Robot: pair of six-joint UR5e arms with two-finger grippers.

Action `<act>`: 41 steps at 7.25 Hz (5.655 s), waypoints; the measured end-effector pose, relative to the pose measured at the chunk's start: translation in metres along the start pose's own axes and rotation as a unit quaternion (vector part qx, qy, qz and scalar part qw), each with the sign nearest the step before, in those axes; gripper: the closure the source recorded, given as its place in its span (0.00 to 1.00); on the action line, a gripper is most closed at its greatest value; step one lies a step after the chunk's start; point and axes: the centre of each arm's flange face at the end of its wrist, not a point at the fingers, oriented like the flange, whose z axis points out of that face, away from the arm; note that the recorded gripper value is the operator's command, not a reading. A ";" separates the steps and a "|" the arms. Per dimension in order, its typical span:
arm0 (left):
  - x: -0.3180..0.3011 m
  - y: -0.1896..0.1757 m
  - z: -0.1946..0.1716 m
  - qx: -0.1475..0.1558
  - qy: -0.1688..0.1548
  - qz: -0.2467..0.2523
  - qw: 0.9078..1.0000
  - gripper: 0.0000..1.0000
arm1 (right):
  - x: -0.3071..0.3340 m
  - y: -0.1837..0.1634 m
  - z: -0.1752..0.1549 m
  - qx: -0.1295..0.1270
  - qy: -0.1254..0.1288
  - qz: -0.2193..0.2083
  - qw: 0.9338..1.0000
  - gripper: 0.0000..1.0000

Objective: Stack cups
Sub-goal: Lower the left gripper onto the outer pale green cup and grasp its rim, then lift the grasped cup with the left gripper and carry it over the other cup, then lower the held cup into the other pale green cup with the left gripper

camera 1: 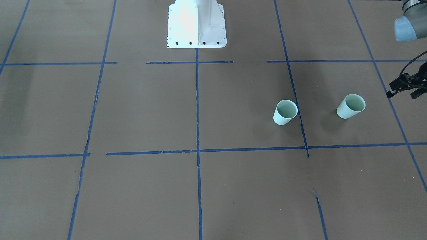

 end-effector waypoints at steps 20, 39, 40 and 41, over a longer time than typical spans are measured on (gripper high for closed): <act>0.131 0.010 0.018 -0.003 0.067 -0.136 0.988 1.00 | 0.000 0.000 0.000 0.000 0.000 0.000 1.000 0.00; 0.303 0.011 0.022 -0.008 0.035 -0.220 0.975 1.00 | 0.000 0.000 0.000 0.000 0.000 0.000 1.000 0.00; 0.302 0.012 0.023 -0.009 0.033 -0.221 0.975 0.65 | 0.000 0.000 0.000 0.000 0.000 0.000 1.000 0.00; 0.301 0.012 0.025 -0.010 0.032 -0.221 0.975 0.01 | 0.000 0.000 0.000 0.000 0.000 0.000 1.000 0.00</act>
